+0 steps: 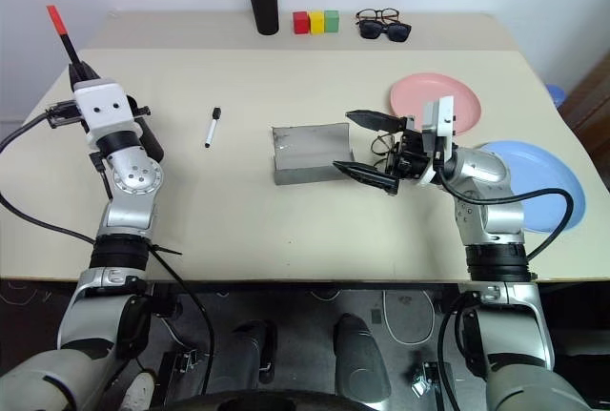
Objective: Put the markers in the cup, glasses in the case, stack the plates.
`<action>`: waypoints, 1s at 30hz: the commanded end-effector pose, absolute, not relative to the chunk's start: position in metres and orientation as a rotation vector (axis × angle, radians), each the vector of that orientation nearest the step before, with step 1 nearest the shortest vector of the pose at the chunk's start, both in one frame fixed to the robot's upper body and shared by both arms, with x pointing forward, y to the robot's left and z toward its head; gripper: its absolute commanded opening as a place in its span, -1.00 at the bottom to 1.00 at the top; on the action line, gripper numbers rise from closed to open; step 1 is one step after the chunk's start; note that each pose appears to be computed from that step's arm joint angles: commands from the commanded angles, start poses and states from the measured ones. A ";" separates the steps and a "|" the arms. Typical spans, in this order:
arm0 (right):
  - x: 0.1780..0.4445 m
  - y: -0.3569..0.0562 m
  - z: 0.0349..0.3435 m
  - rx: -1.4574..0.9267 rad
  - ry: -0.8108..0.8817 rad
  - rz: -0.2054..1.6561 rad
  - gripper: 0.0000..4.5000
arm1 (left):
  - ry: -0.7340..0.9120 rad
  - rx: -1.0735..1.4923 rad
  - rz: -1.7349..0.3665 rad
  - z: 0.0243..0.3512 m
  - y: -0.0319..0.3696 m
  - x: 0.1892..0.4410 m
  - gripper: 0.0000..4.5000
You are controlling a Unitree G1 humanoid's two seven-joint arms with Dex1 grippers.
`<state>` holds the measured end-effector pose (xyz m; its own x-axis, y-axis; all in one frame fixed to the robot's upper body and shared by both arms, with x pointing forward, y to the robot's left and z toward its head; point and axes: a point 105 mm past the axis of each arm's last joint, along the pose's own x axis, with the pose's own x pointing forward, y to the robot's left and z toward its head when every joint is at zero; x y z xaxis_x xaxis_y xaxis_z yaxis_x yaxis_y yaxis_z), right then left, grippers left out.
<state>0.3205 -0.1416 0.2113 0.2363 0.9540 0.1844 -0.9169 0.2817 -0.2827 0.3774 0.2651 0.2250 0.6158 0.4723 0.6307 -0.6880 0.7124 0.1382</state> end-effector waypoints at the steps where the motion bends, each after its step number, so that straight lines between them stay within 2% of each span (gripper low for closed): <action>1: 0.318 -0.147 0.226 -0.149 -0.407 1.275 1.00 | -0.639 0.395 0.693 0.231 0.267 0.370 -0.59; 6: 0.319 -0.150 0.227 -0.155 -0.404 1.265 1.00 | -0.649 0.399 0.665 0.222 0.266 0.363 0.39; 12: 0.320 -0.153 0.226 -0.160 -0.396 1.256 1.00 | -0.660 0.382 0.621 0.218 0.260 0.358 0.39; 15: 0.320 -0.155 0.227 -0.160 -0.396 1.244 1.00 | -0.682 0.256 0.552 0.228 0.244 0.359 0.39; 19: 0.320 -0.159 0.225 -0.163 -0.379 1.220 1.00 | -0.576 0.092 0.427 0.234 0.211 0.369 0.39; 26: 0.316 -0.168 0.216 -0.156 -0.332 1.161 1.00 | 0.066 0.029 0.140 0.192 0.149 0.408 0.39; 30: 0.312 -0.172 0.215 -0.150 -0.334 1.132 1.00 | 0.259 -0.007 0.155 0.174 0.153 0.426 0.39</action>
